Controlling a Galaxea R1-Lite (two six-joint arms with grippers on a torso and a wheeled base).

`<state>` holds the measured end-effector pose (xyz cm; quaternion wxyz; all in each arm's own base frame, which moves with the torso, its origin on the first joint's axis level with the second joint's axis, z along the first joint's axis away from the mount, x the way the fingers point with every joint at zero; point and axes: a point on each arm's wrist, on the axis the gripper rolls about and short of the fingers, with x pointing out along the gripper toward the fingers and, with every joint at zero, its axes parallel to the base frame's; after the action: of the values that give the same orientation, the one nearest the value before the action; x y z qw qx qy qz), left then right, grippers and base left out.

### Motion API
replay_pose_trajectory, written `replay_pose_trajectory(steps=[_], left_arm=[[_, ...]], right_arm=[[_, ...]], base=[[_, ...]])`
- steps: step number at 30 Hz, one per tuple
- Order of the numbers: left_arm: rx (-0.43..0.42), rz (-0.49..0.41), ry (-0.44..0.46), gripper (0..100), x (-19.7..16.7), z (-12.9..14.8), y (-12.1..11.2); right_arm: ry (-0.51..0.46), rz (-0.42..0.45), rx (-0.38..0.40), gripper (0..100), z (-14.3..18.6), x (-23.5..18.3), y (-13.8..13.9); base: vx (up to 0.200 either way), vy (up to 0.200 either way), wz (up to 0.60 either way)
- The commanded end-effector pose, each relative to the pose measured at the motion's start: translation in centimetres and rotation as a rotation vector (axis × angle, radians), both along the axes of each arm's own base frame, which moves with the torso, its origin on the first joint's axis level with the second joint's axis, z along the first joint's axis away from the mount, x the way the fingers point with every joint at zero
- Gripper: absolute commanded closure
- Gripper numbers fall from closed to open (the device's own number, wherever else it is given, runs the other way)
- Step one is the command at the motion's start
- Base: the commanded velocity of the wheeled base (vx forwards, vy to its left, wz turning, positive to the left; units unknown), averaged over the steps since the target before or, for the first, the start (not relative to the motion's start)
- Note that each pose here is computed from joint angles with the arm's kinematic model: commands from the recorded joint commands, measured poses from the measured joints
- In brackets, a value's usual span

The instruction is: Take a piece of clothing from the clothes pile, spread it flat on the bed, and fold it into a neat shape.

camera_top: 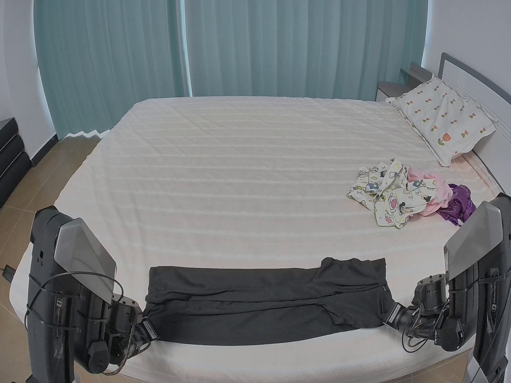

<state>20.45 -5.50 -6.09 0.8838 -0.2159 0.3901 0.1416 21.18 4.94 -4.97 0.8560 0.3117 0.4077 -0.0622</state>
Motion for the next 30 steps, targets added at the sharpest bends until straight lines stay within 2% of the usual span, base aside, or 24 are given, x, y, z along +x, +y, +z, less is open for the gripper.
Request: replay_pose_trajectory(steps=[1, 10, 18, 20, 23, 26, 30], left_arm=[[0.041, 0.007, 0.009, 100, -0.3, 0.0, 0.2], [0.068, -0.001, 0.070, 100, -1.0, 0.9, 0.4], [0.090, -0.012, 0.110, 100, -1.3, 0.8, 0.7], [0.111, -0.028, 0.149, 100, -1.7, 0.7, 0.8], [0.120, -0.035, 0.177, 100, -1.9, 0.6, 0.8], [0.120, -0.036, 0.180, 100, -2.0, 0.6, 0.8], [0.118, -0.040, 0.183, 100, -2.0, 1.0, 0.9]], right_arm=[[-0.005, 0.006, -0.006, 100, 0.3, -0.4, 0.0], [-0.003, 0.023, -0.029, 100, 0.8, -0.6, 0.1], [0.061, 0.039, -0.065, 100, 0.8, -1.3, -0.1], [0.105, 0.058, -0.087, 100, 0.7, -1.7, -0.2], [0.107, 0.063, -0.091, 100, 0.7, -1.8, -0.2], [0.108, 0.066, -0.092, 100, 0.7, -1.8, -0.2], [0.176, 0.090, -0.121, 100, 0.3, -2.4, -0.3]], base=[[0.000, 0.000, 0.00], [0.000, 0.000, 0.00], [0.000, 0.000, 0.00], [0.000, 0.000, 0.00], [0.000, 0.000, 0.00], [0.000, 0.000, 0.00], [0.000, 0.000, 0.00]])
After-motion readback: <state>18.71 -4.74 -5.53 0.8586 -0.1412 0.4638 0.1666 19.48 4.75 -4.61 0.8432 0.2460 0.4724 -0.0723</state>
